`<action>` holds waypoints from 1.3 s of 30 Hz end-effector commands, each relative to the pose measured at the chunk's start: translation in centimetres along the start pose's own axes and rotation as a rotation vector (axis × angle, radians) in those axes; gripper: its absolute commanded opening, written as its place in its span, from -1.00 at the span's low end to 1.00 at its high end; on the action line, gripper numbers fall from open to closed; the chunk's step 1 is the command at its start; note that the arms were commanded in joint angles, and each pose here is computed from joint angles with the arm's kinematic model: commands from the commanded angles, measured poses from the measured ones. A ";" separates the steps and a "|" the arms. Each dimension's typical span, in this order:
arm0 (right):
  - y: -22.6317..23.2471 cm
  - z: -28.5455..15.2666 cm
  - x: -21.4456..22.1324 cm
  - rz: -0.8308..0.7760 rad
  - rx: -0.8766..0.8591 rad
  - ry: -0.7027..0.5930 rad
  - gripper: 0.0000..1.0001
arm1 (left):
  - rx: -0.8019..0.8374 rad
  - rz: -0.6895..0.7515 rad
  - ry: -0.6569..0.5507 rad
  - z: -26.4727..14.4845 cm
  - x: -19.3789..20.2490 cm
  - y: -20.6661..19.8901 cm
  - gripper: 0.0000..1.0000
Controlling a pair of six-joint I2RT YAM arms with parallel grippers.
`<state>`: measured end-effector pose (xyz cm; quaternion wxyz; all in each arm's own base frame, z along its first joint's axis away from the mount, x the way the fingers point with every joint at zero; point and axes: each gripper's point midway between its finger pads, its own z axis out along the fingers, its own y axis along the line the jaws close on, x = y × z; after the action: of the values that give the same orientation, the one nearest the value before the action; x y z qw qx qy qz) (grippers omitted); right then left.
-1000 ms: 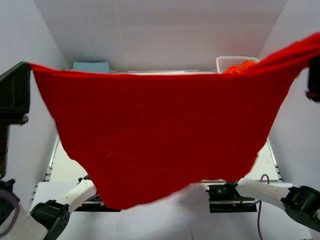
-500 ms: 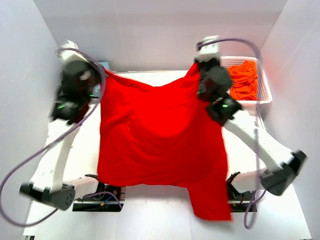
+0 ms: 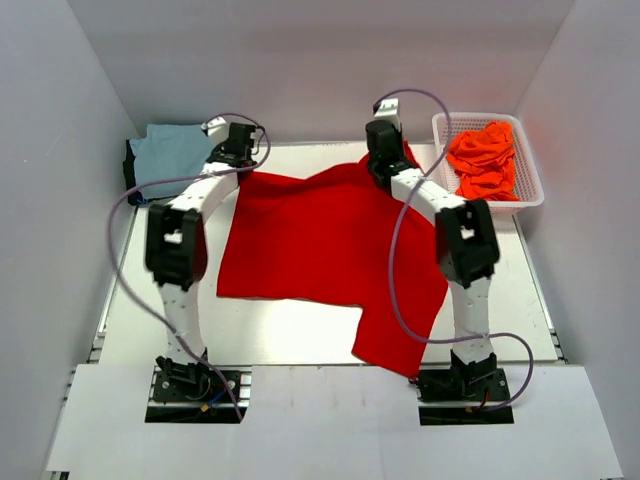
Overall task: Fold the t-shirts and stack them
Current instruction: Flatten out the tshirt
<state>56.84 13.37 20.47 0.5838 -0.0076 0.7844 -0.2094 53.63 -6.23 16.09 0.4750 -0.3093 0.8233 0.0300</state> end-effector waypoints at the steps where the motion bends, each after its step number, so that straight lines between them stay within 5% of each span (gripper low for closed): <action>1: 2.0 3.5 -2.6 0.130 -0.081 -0.076 -0.88 | -0.008 -0.057 -0.079 5.0 -2.2 -1.8 -0.96; 2: 0.9 5.2 -3.9 0.187 -0.065 -0.143 -0.68 | 0.014 -0.074 -0.080 6.6 -2.5 -2.5 -0.94; 4: 1.9 7.9 -2.8 0.191 -0.056 -0.166 -0.22 | 0.083 -0.096 -0.162 8.1 -6.4 -5.8 -0.46; 5: 2.6 9.6 -3.7 0.190 -0.088 -0.203 0.75 | 0.069 -0.062 -0.133 12.0 -3.8 -5.8 0.07; 6: 1.9 9.9 -6.7 0.189 -0.075 -0.233 0.81 | 0.169 -0.083 -0.182 10.8 -7.6 -9.1 0.80; 7: 3.3 11.1 -5.1 0.148 -0.085 -0.201 0.81 | 0.198 -0.083 -0.171 11.3 -7.3 -9.9 0.99; 10: 3.6 9.5 -7.2 0.127 -0.140 -0.199 0.81 | 0.332 -0.062 -0.152 10.2 -6.8 -11.7 1.00; 12: 4.9 8.4 -4.4 0.104 -0.208 -0.119 0.81 | 0.402 -0.058 -0.131 7.1 -6.7 -11.4 1.00; 13: 4.0 6.0 -7.5 0.117 -0.272 -0.147 0.81 | 0.425 -0.061 -0.137 6.1 -7.3 -11.5 1.00; 15: 6.5 3.3 -4.4 0.071 -0.412 -0.048 0.81 | 0.416 0.012 -0.059 4.3 -5.9 -10.8 1.00; 16: 5.0 0.6 -6.9 0.097 -0.440 -0.071 0.81 | 0.419 0.035 -0.052 2.4 -6.6 -10.8 1.00; 20: 5.1 -7.1 -5.5 0.166 -0.583 0.033 0.81 | 0.471 0.103 0.132 -2.7 -2.7 -9.3 1.00; 22: 4.9 -10.8 -0.4 0.185 -0.640 0.191 0.81 | 0.454 0.102 0.195 -4.5 -0.7 -7.7 1.00; 23: 3.0 -13.2 -1.5 0.255 -0.647 0.195 0.81 | 0.411 0.128 0.272 -4.4 2.8 -5.2 1.00; 24: 3.5 -14.4 4.7 0.241 -0.646 0.339 0.81 | 0.438 0.113 0.251 -6.7 2.1 -5.0 1.00; 26: 1.6 -16.8 5.6 0.316 -0.625 0.380 0.81 | 0.378 0.122 0.334 -7.1 6.1 -1.5 1.00; 27: 1.4 -18.0 10.7 0.279 -0.611 0.487 0.81 | 0.382 0.118 0.339 -8.5 6.2 -1.0 1.00; 31: -0.6 -22.8 17.3 0.300 -0.599 0.654 0.81 | 0.217 0.139 0.453 -10.6 11.0 5.6 1.00; 34: -1.5 -25.5 20.5 0.356 -0.605 0.701 0.81 | 0.086 0.125 0.507 -12.1 13.9 10.4 1.00; 39: -2.8 -26.6 24.5 0.343 -0.547 0.751 0.81 | 0.226 0.067 0.439 -11.7 15.4 9.7 1.00</action>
<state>23.37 12.60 4.72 0.2454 0.0187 0.9639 0.1017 31.35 -8.73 5.57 0.2471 -0.2183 0.9417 -0.0674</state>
